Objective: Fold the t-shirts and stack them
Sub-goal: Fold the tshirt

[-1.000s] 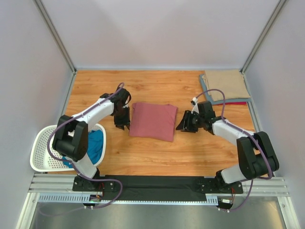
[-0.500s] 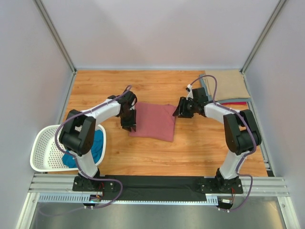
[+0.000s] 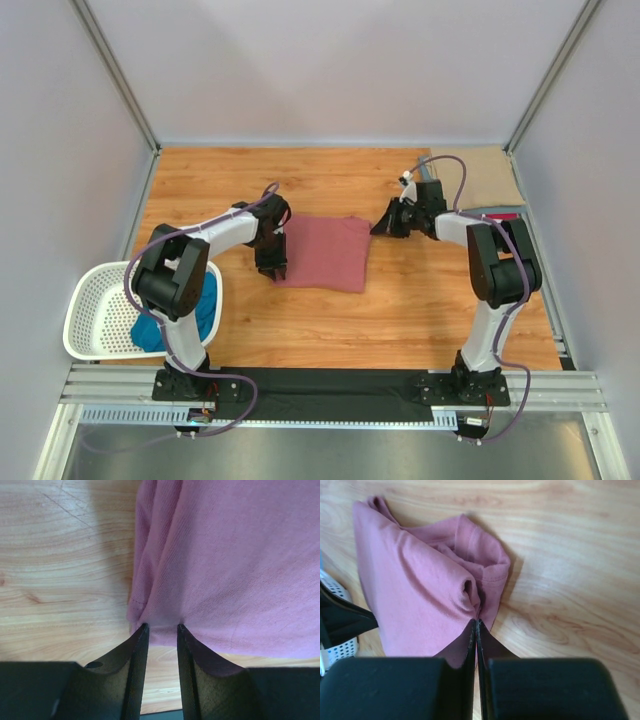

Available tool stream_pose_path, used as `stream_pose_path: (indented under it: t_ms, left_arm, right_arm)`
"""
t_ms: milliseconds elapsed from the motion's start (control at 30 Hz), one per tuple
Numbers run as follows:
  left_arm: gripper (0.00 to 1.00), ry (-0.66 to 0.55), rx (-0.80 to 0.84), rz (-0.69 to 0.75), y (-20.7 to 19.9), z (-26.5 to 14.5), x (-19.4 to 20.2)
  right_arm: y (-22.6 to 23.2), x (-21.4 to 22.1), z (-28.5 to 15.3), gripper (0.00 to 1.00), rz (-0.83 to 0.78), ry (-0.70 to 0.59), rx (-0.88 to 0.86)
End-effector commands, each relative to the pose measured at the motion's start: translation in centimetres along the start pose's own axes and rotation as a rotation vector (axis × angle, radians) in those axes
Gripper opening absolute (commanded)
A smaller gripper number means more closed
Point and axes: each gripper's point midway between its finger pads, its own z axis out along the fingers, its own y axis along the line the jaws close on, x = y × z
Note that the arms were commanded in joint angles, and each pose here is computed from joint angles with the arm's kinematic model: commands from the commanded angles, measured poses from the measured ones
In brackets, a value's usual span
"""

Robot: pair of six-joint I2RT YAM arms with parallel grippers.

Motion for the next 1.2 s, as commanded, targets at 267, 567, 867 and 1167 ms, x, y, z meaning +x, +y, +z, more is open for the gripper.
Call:
stream_pose_path:
  t_ms: [267,567,867,1167]
  left_arm:
    - [0.38,-0.050,-0.117,0.000,2.0,0.2,-1.3]
    - [0.39,-0.107,-0.058,0.067,-0.6,-3.8,-2.0]
    - [0.38,-0.269,0.312,0.337,-13.3,-6.7,0.5]
    - [0.36,-0.271,0.454,0.512,-22.4,-2.9,2.7]
  right_arm:
    - [1.8,-2.8,-0.8,0.04,-0.041,-0.082,-0.143]
    - [2.4,0.1,-2.8,0.43,-0.030,-0.067,-0.070]
    - [2.6,-2.5,-0.9,0.48,-0.052,-0.071,-0.106]
    - [1.6,-3.1,1.3,0.45,-0.056,-0.048,-0.136]
